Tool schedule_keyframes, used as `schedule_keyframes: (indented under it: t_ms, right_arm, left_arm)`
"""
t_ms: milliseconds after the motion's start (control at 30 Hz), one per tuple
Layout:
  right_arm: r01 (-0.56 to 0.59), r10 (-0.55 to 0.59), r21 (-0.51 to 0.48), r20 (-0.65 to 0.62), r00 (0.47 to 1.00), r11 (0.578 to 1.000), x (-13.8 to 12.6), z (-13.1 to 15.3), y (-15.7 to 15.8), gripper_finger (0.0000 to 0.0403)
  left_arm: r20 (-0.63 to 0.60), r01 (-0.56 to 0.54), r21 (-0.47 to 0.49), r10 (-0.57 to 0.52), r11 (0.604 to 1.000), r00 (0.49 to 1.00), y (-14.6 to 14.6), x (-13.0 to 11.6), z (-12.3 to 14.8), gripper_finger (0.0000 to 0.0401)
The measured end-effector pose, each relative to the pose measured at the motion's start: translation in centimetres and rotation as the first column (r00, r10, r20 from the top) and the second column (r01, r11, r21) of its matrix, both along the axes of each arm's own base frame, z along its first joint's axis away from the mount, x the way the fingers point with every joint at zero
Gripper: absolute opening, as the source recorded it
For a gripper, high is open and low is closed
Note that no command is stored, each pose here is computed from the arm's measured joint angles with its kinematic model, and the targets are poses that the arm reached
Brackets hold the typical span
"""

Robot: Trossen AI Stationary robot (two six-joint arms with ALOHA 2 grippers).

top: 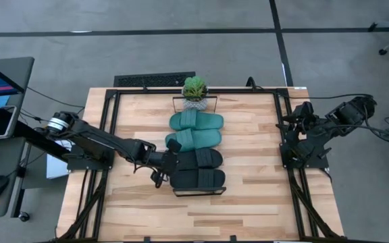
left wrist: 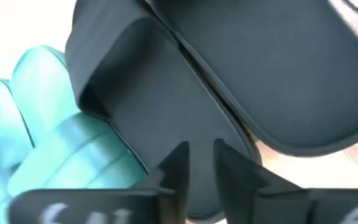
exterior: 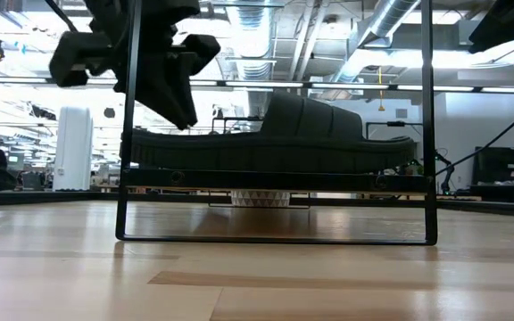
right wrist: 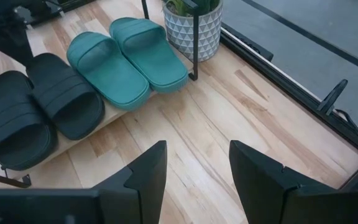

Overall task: Pick and place slides into the shelf
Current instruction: Return to Home Position

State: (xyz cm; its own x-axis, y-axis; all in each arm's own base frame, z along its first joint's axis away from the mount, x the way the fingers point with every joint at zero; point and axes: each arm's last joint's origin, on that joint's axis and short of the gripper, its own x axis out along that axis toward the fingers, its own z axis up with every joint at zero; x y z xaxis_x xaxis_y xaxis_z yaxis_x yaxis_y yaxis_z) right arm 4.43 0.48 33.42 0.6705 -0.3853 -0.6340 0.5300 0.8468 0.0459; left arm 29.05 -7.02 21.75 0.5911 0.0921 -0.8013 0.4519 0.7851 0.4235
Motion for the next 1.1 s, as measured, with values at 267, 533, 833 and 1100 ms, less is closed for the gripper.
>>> schedule_keyframes:
  t_ms: [267,533,833,1100]
  right_arm:
    - [0.000,0.000,0.000,0.000,1.000,1.000,0.0,0.0,0.0,0.0166]
    - [0.001,-0.001,0.002,0.003,1.000,1.000,0.0,0.0,0.0,0.0166]
    - [-0.001,0.000,0.014,0.020,1.000,1.000,0.2,0.1,0.1,0.0166]
    - [-0.011,0.011,0.030,0.010,1.000,1.000,0.2,0.1,0.2,0.0166]
  left_arm:
    - [0.023,0.014,-0.007,-0.014,1.000,1.000,-0.1,-0.6,1.0,0.0002]
    - [0.029,0.020,-0.016,-0.019,1.000,0.999,-0.2,-0.6,1.0,0.0000]
    - [-0.032,0.001,-0.147,-0.006,0.989,0.999,-1.2,-1.2,0.7,0.0000]
    - [-0.068,-0.100,-0.237,0.086,0.966,0.994,-2.2,-1.7,0.6,0.0000]
